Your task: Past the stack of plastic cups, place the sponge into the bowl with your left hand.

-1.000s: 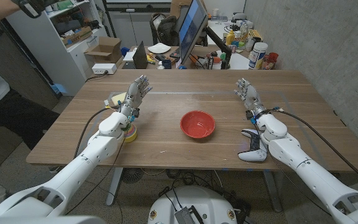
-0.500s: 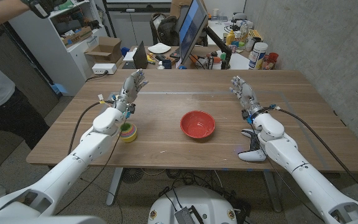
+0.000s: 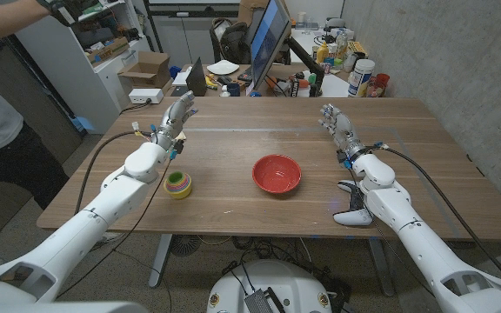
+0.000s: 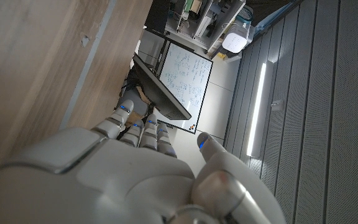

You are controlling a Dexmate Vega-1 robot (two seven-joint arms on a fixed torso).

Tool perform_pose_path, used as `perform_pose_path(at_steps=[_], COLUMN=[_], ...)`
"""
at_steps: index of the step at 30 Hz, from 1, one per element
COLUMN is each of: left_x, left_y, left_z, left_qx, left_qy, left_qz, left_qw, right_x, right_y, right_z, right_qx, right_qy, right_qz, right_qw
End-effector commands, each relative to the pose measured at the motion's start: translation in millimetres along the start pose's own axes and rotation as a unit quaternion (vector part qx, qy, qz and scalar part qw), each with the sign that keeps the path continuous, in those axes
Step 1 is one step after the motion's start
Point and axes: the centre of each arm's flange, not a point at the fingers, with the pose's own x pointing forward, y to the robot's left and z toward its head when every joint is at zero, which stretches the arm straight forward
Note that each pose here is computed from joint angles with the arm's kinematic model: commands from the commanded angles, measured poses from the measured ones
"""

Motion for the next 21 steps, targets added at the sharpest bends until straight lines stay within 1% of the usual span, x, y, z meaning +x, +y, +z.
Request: perform_pose_path(at_steps=[1, 3, 5, 8, 10, 12, 13, 15, 16, 17, 18, 19, 20, 21], left_x=[7.5, 9.0, 9.1, 8.2, 7.0, 8.0, 8.1, 8.3, 9.3, 9.5, 9.5, 9.8, 10.2, 10.2], left_y=[27.6, 32.0, 34.1, 41.5, 44.5, 49.9, 52.8, 54.6, 58.2, 59.3, 59.3, 62.1, 64.1, 64.9], left_z=[12.6, 13.7, 14.0, 16.7, 17.8, 21.3, 24.9, 27.7, 31.8, 33.5, 33.5, 36.2, 39.2, 39.9], left_qx=[0.102, 0.118, 0.126, 0.146, 0.157, 0.184, 0.207, 0.226, 0.25, 0.26, 0.261, 0.275, 0.298, 0.306], left_qy=[0.014, 0.018, 0.018, 0.022, 0.022, 0.026, 0.027, 0.03, 0.03, 0.032, 0.032, 0.032, 0.037, 0.039], left_qz=[0.012, -0.001, -0.005, -0.019, -0.012, -0.019, -0.018, -0.017, -0.019, -0.019, -0.019, -0.019, -0.019, -0.019], left_qw=[0.995, 0.993, 0.992, 0.989, 0.987, 0.982, 0.978, 0.974, 0.968, 0.965, 0.965, 0.961, 0.954, 0.951], right_x=[9.9, 9.5, 8.6, 7.6, 7.8, 8.4, 8.8, 9.3, 10.2, 10.3, 10.3, 11.3, 11.9, 12.2], right_y=[-2.8, -4.3, -5.0, -7.8, -8.2, -7.7, -7.2, -6.5, -5.3, -5.0, -5.0, -3.8, -2.8, -2.5], right_z=[-5.2, -5.9, -6.6, -8.1, -8.1, -8.0, -7.9, -8.2, -8.4, -8.4, -8.4, -8.9, -9.1, -9.2], right_qx=[0.003, 0.002, 0.004, 0.004, 0.003, 0.005, 0.003, 0.003, 0.004, 0.003, 0.003, 0.004, 0.003, 0.003], right_qy=[-0.002, 0.001, -0.001, 0.001, 0.001, 0.0, 0.0, 0.0, -0.001, -0.001, -0.001, -0.001, -0.002, -0.002], right_qz=[-0.002, -0.004, -0.008, -0.013, -0.012, -0.013, -0.012, -0.011, -0.011, -0.01, -0.01, -0.008, -0.009, -0.009], right_qw=[1.0, 1.0, 1.0, 0.9999, 0.9999, 0.9999, 0.9999, 0.9999, 0.9999, 0.9999, 0.9999, 1.0, 0.9999, 1.0])
